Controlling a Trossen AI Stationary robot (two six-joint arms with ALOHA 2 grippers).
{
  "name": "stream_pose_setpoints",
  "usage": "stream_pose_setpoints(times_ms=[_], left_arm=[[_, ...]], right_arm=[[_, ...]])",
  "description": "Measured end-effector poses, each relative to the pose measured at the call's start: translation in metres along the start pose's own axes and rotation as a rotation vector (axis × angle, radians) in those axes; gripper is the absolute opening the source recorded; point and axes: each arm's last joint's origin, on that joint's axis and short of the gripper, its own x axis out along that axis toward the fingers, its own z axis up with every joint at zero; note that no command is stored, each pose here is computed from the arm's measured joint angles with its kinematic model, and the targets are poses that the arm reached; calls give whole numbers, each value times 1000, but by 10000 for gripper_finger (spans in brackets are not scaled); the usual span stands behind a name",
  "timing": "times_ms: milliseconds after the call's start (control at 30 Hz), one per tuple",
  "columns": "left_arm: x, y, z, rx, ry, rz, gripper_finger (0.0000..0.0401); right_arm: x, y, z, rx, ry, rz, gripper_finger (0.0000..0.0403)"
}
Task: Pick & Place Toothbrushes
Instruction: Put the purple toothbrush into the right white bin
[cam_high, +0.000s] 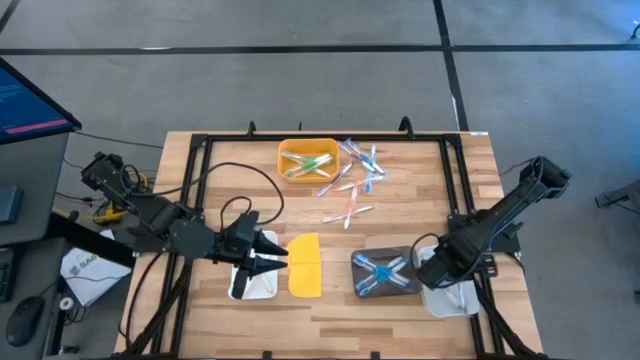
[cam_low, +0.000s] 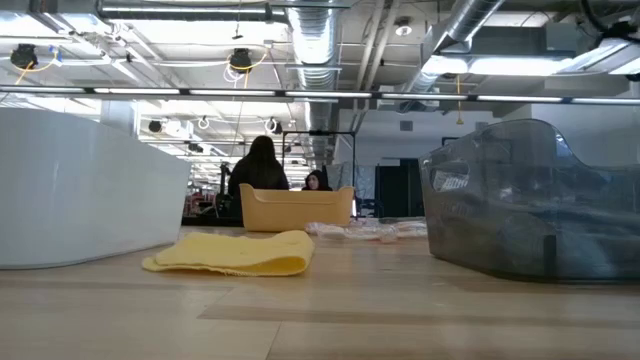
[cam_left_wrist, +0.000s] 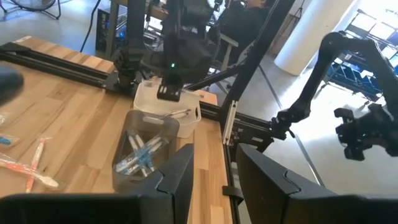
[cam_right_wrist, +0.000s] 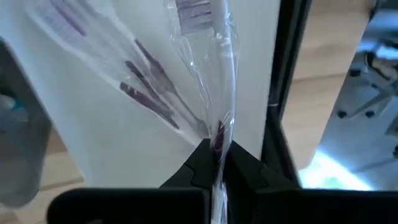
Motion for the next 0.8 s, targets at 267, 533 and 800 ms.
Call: stream_pose_setpoints(times_ms=[267,533,800], left_arm=[[-1,-2,-1,0,16,-30,117],[-1,-2,-1,-7,26,-48,117],[-1,-3,-2,-6,37,-69,117]], right_arm=[[25,15,11,73,25,-71,11],[35,33,17,142,69,-121,17],[44,43,19,196,80,-194,31]])
